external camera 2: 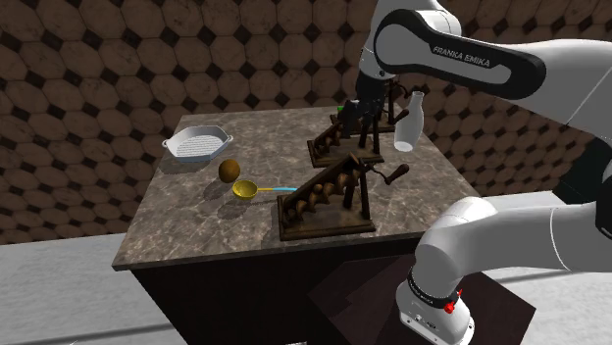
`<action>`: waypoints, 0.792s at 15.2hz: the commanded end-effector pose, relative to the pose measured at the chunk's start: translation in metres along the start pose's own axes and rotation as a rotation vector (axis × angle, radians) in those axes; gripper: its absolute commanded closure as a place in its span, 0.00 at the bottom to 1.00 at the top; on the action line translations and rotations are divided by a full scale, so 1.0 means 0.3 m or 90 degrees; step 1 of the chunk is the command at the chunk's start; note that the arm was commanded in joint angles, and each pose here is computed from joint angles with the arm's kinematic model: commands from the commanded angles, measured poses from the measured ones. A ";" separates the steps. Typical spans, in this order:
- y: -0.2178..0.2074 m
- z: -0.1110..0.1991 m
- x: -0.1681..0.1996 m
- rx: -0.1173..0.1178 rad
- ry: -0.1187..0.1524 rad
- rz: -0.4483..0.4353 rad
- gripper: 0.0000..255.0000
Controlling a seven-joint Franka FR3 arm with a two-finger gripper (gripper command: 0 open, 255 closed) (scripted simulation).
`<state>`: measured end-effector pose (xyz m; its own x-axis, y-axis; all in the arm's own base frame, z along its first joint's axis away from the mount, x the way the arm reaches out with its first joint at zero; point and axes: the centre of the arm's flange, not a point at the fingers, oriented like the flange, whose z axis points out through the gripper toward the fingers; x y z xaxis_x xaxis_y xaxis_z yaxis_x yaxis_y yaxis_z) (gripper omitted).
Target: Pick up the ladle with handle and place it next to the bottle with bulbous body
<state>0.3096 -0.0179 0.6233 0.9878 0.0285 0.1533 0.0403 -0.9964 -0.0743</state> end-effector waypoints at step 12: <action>-0.148 0.360 0.299 -0.025 -0.007 -0.222 0.00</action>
<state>0.4029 0.0318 0.5407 0.9294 0.3361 0.1526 0.3388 -0.9408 0.0092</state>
